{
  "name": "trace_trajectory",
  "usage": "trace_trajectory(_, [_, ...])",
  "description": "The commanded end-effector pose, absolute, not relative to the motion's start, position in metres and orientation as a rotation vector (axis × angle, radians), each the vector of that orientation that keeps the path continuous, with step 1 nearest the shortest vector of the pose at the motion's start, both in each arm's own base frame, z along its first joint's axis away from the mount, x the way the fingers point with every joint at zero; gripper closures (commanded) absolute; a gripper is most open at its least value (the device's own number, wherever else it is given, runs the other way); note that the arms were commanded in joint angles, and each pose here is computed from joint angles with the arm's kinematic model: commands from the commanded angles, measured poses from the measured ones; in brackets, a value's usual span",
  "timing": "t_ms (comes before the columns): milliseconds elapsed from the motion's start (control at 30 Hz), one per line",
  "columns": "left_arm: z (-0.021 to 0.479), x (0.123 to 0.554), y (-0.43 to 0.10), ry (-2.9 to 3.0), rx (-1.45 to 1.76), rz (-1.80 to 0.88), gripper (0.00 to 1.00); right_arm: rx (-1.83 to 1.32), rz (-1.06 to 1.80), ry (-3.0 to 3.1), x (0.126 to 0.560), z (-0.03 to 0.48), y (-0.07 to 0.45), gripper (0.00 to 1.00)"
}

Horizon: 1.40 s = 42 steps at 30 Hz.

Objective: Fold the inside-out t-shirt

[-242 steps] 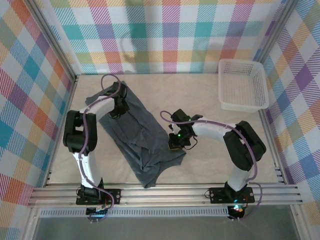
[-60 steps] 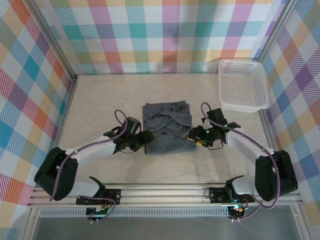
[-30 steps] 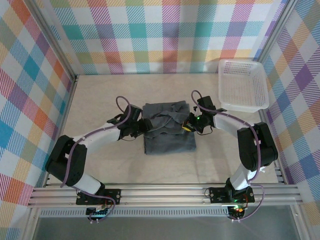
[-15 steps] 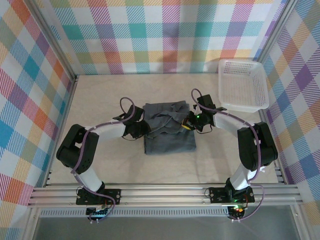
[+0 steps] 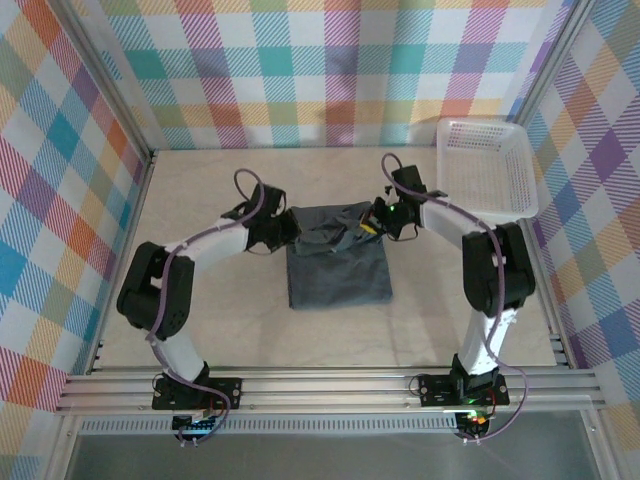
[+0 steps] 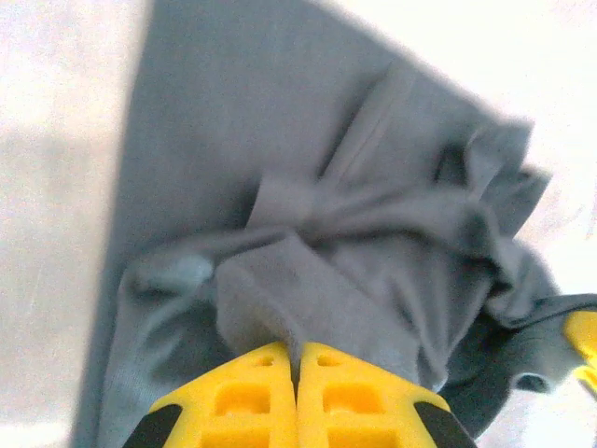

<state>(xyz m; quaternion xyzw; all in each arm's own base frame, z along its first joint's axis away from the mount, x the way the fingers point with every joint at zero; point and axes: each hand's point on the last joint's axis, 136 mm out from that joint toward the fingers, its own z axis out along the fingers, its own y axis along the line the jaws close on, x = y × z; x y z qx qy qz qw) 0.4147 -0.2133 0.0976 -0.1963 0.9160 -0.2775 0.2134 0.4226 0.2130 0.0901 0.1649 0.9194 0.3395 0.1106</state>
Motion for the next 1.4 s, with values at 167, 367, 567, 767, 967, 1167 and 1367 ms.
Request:
trace_trajectory(167, [0.099,0.517,-0.181,2.408,-0.656,-0.837,0.55,0.453,1.007,2.636,0.503,0.108,0.191,0.56])
trace_trajectory(367, [0.106,0.504,-0.159,2.411,-0.623,-0.798,0.36,0.36,0.973,2.628,0.48,0.12,0.171,0.39])
trace_trajectory(567, [0.076,0.476,-0.176,2.53,-0.449,-0.673,0.28,0.309,1.041,2.658,0.448,0.105,0.176,0.35])
trace_trajectory(767, [0.054,0.496,-0.196,2.553,-0.405,-0.649,0.28,0.293,1.042,2.663,0.447,0.101,0.176,0.33])
trace_trajectory(967, [0.034,0.508,-0.2,2.583,-0.403,-0.606,0.37,0.287,1.037,2.694,0.445,0.092,0.176,0.31])
trace_trajectory(1167, [0.04,0.499,-0.194,2.59,-0.36,-0.533,0.38,0.273,1.041,2.69,0.446,0.096,0.177,0.31])
trace_trajectory(1367, [0.066,0.498,-0.179,2.535,-0.302,-0.424,0.34,0.261,1.032,2.693,0.448,0.097,0.177,0.3])
